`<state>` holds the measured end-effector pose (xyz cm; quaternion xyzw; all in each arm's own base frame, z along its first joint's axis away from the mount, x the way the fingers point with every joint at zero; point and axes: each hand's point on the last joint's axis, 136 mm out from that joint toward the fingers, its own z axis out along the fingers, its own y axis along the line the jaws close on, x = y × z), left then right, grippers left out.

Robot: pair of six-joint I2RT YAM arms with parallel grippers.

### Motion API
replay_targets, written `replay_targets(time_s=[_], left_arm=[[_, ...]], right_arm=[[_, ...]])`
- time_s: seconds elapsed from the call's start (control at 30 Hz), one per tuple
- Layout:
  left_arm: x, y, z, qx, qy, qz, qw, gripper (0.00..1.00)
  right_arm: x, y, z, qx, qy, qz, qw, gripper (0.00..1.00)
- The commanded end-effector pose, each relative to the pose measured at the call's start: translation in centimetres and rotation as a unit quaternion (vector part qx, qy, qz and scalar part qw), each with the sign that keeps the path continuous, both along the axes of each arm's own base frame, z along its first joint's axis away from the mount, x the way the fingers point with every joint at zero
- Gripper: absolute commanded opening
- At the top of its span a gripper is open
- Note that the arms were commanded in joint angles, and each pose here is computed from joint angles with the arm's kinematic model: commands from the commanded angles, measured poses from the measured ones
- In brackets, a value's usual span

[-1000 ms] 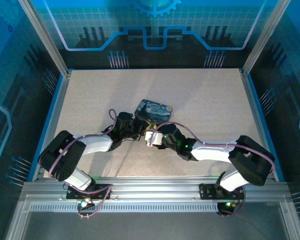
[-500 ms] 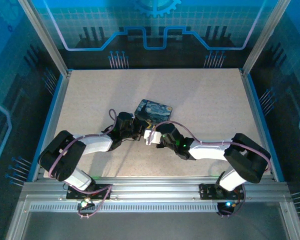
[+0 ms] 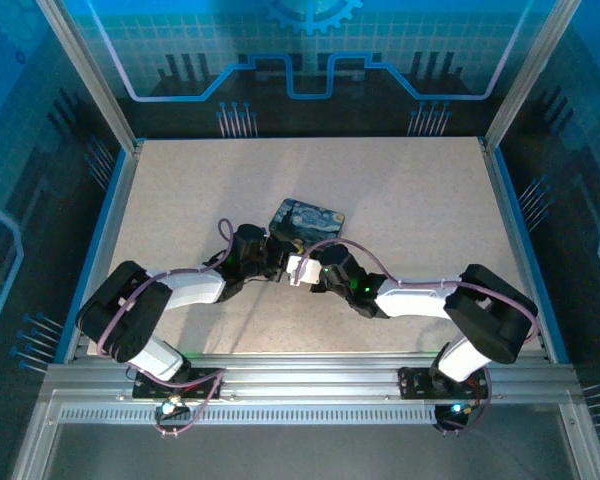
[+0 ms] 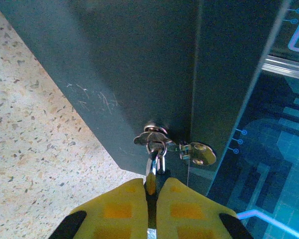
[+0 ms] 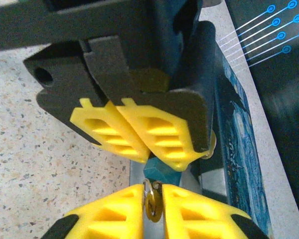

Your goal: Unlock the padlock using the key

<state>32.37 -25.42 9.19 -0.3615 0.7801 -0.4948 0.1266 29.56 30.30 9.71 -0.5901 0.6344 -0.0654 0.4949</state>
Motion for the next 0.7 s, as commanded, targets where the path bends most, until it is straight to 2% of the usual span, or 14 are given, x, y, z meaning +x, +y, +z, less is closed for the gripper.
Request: replay_targets(time_s=[0.0,0.27,0.67], left_arm=[[0.45,-1.35,2.22,-0.035,-0.026,-0.015,0.999,0.0],[0.39,-1.43,2.19,-0.035,-0.025,-0.017,0.999,0.0],[0.45,-1.57,2.34,-0.035,-0.026,-0.017,0.999,0.0]], right_arm=[[1.07,0.27,0.7,0.014,-0.009,-0.016,1.0,0.13],[1.38,-0.15,0.73,0.017,-0.01,-0.029,0.999,0.0],[1.72,-0.11,1.48,0.045,0.0,-0.05,0.998,0.0]])
